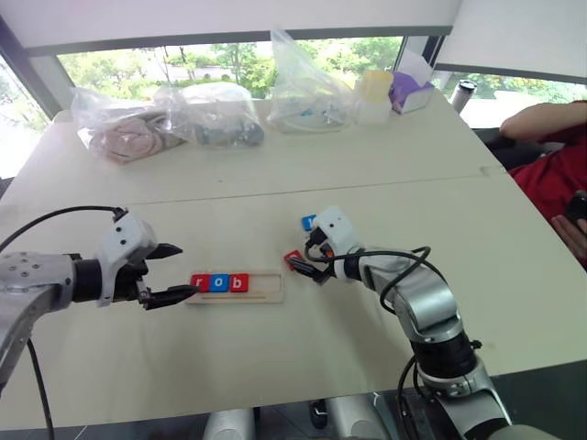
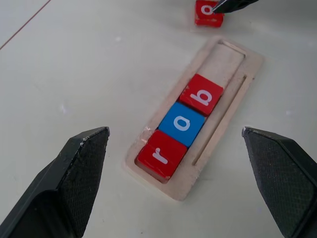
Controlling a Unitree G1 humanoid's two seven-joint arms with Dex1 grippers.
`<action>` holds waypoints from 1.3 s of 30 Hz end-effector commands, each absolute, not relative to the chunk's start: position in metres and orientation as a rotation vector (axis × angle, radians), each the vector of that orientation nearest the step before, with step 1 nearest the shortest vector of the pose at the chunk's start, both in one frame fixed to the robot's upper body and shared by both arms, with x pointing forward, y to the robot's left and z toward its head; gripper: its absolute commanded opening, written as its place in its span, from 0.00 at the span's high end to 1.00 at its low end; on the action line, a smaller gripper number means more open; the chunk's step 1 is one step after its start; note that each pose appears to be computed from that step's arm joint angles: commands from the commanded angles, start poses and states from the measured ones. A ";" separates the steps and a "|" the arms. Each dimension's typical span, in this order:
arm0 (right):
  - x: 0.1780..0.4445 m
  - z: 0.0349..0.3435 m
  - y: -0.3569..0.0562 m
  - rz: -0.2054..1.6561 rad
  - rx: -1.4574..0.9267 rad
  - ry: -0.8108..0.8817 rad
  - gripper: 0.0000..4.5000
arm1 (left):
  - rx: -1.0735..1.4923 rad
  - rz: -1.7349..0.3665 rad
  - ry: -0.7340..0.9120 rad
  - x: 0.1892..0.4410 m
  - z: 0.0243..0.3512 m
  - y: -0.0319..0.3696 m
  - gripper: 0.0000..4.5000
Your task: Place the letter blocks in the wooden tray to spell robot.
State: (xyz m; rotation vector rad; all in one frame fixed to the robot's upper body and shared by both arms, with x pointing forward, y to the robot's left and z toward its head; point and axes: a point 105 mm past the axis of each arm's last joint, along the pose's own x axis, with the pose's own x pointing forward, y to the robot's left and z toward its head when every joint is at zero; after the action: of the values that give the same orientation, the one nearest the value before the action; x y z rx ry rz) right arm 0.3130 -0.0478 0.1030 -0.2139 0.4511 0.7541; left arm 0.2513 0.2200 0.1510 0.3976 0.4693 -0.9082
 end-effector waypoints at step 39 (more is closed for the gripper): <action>0.269 0.091 -0.105 0.250 0.089 0.614 0.33 | 0.530 -1.048 0.418 0.289 0.160 0.202 0.00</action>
State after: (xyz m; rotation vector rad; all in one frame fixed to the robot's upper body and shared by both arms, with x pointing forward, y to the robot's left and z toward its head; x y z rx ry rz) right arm 0.2722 -0.1079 0.0931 0.0745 0.6057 0.2381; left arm 0.2880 0.1998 0.1553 0.4994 0.4279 -1.0478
